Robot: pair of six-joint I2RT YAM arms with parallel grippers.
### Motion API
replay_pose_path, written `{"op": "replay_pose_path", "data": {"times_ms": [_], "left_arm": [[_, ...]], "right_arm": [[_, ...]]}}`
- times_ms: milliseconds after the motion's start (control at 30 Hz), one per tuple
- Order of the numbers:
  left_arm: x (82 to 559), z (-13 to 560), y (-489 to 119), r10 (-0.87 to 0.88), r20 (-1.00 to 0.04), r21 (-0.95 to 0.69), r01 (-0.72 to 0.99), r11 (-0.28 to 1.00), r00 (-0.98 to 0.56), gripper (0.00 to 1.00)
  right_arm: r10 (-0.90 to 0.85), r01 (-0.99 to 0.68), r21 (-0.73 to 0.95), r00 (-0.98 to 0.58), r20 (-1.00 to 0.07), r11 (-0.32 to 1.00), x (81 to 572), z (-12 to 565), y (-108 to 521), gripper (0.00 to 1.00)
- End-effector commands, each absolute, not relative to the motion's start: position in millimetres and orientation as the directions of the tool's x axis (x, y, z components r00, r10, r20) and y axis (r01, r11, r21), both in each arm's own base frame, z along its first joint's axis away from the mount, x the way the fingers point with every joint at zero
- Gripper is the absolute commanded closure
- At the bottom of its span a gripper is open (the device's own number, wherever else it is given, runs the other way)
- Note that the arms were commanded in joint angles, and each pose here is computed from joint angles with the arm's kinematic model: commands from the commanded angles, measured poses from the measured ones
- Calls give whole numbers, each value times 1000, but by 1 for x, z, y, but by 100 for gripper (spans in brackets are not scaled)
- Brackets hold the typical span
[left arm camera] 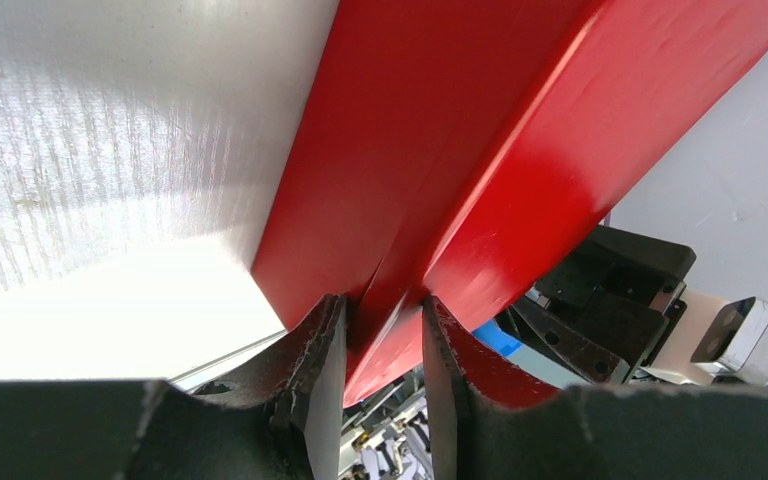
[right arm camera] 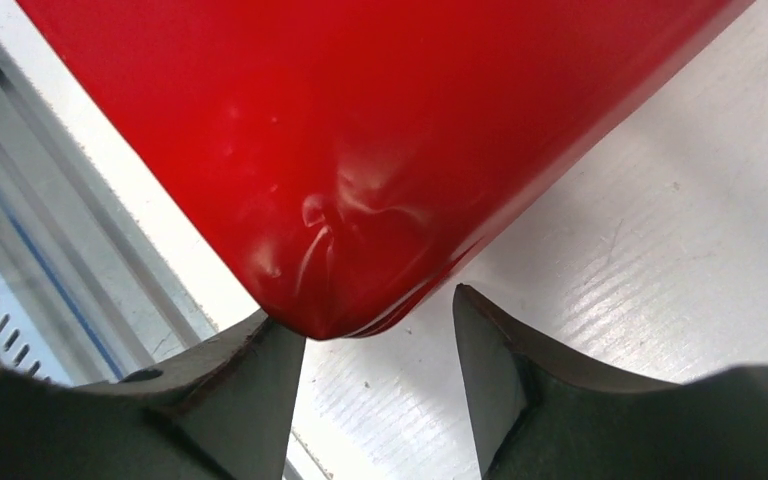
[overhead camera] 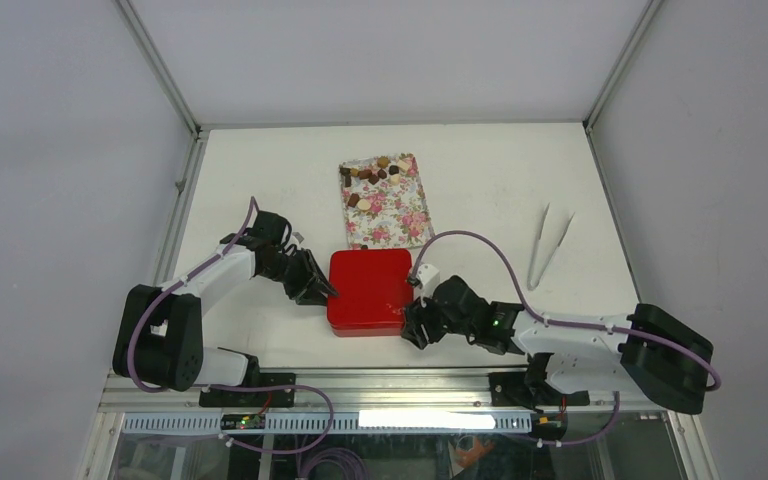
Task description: Pack the chocolate
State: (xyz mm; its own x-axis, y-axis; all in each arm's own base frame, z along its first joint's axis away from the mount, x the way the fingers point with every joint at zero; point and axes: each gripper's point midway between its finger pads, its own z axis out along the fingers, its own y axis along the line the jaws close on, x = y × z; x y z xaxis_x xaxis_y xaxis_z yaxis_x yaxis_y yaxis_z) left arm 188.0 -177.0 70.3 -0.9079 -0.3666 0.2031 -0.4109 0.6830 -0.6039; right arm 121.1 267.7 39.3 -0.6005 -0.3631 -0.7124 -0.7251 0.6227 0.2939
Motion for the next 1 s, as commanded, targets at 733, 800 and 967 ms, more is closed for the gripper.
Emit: {"op": "replay_pose_path", "data": {"times_ms": [733, 800, 967], "left_arm": [[179, 70, -176, -336, 209, -594, -392, 702, -918, 79], [179, 70, -176, -334, 210, -594, -391, 703, -919, 79], [179, 73, -176, -334, 202, -600, -386, 701, -921, 80]], "right_arm": [[-61, -522, 345, -612, -788, 780, 141, 122, 230, 27], [38, -425, 403, -649, -760, 810, 152, 133, 228, 20], [186, -257, 618, -808, -560, 743, 174, 148, 250, 19]]}}
